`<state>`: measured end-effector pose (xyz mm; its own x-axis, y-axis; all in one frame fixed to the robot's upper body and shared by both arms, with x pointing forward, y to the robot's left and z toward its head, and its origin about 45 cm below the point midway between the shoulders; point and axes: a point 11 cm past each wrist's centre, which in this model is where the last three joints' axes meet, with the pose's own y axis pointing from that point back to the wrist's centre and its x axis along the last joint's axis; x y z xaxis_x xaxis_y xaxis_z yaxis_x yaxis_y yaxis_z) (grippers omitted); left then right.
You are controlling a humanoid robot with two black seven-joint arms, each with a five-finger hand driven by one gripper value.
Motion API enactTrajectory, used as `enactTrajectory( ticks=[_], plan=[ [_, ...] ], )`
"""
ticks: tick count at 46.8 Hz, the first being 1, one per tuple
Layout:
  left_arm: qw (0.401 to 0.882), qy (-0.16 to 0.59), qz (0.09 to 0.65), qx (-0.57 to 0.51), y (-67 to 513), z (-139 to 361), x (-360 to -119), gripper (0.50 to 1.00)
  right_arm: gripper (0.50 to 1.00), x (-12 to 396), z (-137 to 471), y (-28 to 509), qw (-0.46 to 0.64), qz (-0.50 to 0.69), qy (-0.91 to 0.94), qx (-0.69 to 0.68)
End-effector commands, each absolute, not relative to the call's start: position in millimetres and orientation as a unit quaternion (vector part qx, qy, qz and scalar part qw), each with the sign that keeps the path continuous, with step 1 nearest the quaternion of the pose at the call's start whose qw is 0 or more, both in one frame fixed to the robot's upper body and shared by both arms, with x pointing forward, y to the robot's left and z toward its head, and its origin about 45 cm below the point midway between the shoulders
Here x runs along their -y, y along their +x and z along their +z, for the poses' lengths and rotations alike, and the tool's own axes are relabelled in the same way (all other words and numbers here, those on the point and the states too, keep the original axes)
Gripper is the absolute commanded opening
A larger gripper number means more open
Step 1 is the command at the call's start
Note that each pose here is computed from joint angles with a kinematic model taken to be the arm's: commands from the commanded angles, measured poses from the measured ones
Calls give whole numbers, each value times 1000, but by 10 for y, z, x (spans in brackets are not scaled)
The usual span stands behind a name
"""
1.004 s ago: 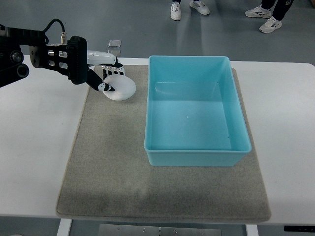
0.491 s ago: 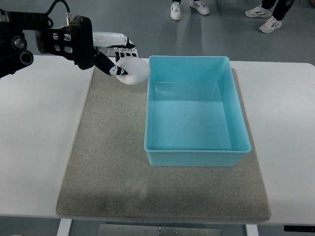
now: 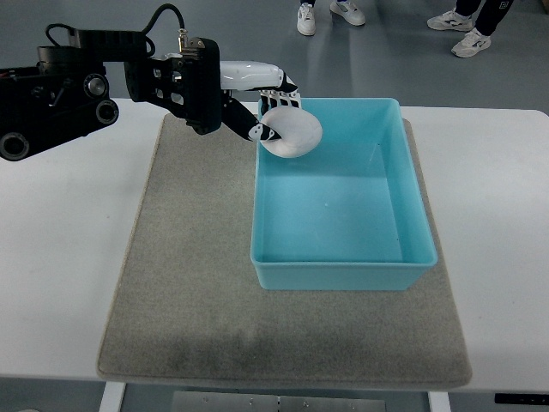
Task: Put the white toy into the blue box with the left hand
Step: 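Lower the toy into the blue box and open the left hand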
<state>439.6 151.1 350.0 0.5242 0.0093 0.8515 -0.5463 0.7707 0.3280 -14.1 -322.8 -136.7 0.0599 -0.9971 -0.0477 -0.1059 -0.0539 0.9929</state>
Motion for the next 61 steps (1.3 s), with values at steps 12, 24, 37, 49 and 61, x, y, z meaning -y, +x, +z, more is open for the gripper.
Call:
enactTrajectory(
  ticks=[12, 24, 37, 49, 61],
  plan=[
    [834, 293, 157, 440, 4345, 3285, -1416, 582, 936, 3229, -1367, -141, 474, -470, 553, 499],
    [838, 302, 155, 427, 4326, 3143, -1463, 645, 936, 3223, -1367, -141, 473, -471, 553, 498],
    [840, 303, 154, 423, 4315, 3107, -1472, 735, 936, 3229, -1367, -141, 474, -470, 553, 499],
    [841, 303, 153, 421, 4313, 3108, -1471, 846, 936, 3229, -1367, -141, 474, -470, 553, 499],
    [839, 302, 158, 424, 4332, 3126, -1479, 885, 936, 3227, -1367, -141, 473, -471, 553, 498]
  ],
)
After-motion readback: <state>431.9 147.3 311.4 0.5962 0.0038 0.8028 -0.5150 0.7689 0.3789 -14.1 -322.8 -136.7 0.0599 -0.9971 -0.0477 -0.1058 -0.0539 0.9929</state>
